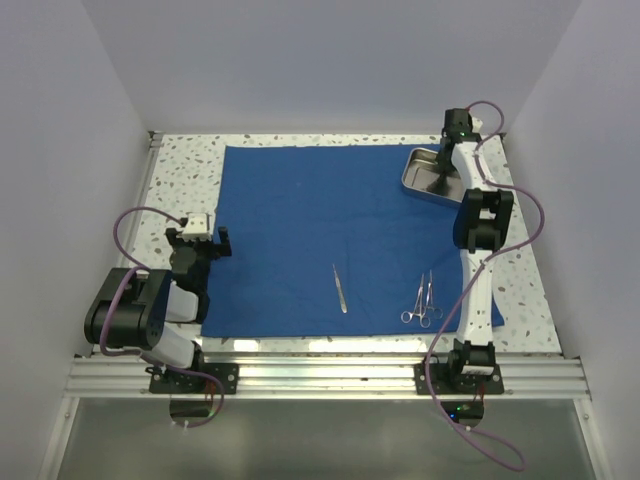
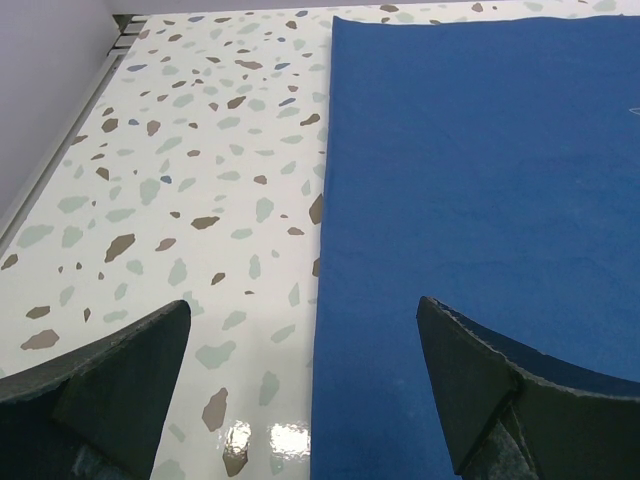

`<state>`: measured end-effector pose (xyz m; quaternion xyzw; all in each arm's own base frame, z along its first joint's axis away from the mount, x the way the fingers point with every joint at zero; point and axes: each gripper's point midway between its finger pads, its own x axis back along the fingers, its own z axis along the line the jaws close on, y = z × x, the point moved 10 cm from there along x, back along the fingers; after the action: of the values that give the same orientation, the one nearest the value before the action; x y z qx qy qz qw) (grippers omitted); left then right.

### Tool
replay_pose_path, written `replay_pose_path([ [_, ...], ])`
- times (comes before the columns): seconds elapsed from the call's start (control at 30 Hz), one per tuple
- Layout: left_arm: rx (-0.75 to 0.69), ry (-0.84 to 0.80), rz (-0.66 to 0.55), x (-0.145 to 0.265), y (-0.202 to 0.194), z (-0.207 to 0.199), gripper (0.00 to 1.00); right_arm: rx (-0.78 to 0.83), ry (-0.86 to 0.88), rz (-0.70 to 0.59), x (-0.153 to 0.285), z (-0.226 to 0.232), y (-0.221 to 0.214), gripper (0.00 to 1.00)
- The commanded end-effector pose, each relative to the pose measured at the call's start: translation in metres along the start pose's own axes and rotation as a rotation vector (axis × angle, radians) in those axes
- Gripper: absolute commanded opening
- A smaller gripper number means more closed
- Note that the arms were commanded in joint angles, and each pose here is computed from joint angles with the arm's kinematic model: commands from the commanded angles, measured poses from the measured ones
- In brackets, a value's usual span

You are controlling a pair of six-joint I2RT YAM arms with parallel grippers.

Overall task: Open and lay out the surgical kit
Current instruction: Pick up the medical item from the container.

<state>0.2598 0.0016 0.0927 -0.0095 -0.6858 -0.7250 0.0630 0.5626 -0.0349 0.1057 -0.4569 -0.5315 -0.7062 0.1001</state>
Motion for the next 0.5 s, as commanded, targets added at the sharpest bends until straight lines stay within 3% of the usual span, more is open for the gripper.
replay_pose_path([
  [0.0, -0.001, 0.023, -0.142, -0.006, 0.021, 0.002, 1.0, 0.08, -0.033, 0.21, -0.02, -0.006, -0.051, 0.0],
  [0.2, -0.001, 0.022, -0.142, -0.006, 0.021, 0.001, 1.0, 0.088, -0.011, 0.185, -0.013, 0.001, -0.049, 0.0],
  [0.47, -0.001, 0.023, -0.139, -0.005, 0.021, 0.002, 1.0, 0.048, 0.059, 0.03, 0.035, 0.014, 0.002, 0.0],
])
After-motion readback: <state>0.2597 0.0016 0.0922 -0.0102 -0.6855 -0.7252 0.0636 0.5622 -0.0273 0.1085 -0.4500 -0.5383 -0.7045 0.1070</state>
